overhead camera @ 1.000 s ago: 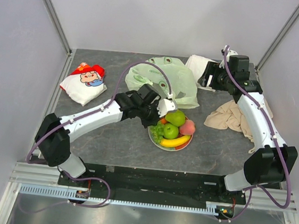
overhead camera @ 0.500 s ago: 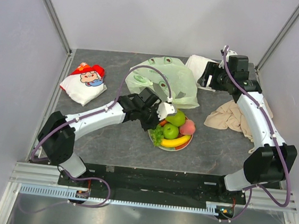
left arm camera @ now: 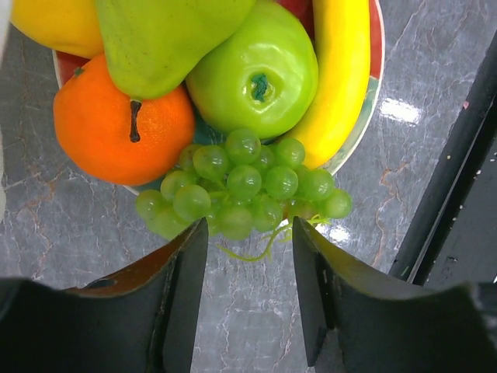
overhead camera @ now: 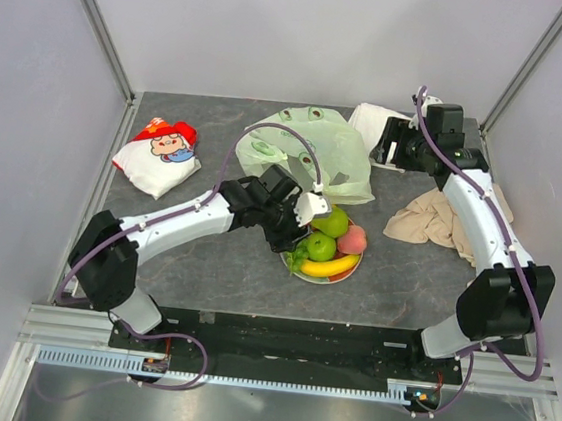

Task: Take the fake fruits out of the plastic bag
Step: Place the fake fruit on the plate, then adjust the plastic bag at the center of the board.

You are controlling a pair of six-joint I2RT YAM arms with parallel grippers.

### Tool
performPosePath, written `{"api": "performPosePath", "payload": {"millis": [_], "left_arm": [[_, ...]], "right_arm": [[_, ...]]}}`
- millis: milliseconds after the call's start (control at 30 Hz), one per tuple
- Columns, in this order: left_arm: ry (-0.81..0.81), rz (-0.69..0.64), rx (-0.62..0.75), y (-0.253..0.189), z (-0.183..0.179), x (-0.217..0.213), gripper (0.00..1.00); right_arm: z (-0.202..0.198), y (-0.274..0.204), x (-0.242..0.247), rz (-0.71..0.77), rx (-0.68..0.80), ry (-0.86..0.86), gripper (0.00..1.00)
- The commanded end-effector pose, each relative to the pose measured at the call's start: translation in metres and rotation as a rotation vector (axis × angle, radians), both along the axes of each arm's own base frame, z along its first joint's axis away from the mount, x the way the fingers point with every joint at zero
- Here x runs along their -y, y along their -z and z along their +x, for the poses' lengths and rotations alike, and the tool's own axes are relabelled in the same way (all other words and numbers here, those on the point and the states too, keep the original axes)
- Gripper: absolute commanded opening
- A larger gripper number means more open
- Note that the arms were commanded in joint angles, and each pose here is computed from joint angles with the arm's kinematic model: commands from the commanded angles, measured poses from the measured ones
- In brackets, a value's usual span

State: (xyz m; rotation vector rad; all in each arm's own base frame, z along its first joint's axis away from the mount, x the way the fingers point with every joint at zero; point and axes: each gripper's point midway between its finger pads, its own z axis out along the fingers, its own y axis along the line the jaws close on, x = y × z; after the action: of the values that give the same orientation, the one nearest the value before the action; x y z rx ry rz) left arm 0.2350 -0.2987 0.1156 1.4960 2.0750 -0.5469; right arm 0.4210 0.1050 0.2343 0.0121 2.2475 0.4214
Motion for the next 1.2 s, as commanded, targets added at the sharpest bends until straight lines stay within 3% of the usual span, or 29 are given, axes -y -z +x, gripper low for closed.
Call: {"api": "performPosePath", "payload": {"millis": [0, 100, 267, 333, 467, 633, 800, 900, 1167], "left_arm": [[0.003, -0.145, 0.096, -0.061, 0.004, 0.011, 0.59], [0.018, -0.206, 0.154, -0.102, -0.001, 0.008, 0.64], [-0.024, -0.343, 0.317, -0.182, 0.0, -0.006, 0.73], [-0.153, -0.379, 0.444, -0.226, 0.024, -0.024, 0.81], [-0.329, -0.365, 0.526, -0.26, 0.072, -0.051, 0.85], [-0.453, -0.259, 0.482, -0.238, 0.129, -0.067, 0.89], [-0.431, -0.226, 0.431, -0.211, 0.152, -0.065, 0.9], [-0.39, -0.231, 0.417, -0.207, 0.147, -0.061, 0.89], [-0.16, -0.263, 0.379, -0.198, 0.093, -0.058, 0.84]], "right_arm": [[0.011, -0.021, 0.002, 0.001, 0.059, 0.005, 0.8], [0.015, -0.025, 0.0, -0.005, 0.069, -0.008, 0.8], [0.026, -0.044, -0.033, -0.032, 0.143, -0.173, 0.8], [0.031, -0.056, -0.061, -0.035, 0.187, -0.262, 0.81], [0.025, -0.054, -0.106, -0.011, 0.195, -0.385, 0.79], [0.016, -0.027, -0.152, 0.106, 0.119, -0.531, 0.74], [0.028, -0.001, -0.168, 0.192, 0.022, -0.492, 0.67], [0.029, 0.003, -0.176, 0.242, -0.021, -0.486, 0.62], [0.006, 0.036, -0.199, 0.32, -0.148, -0.522, 0.6]]}}
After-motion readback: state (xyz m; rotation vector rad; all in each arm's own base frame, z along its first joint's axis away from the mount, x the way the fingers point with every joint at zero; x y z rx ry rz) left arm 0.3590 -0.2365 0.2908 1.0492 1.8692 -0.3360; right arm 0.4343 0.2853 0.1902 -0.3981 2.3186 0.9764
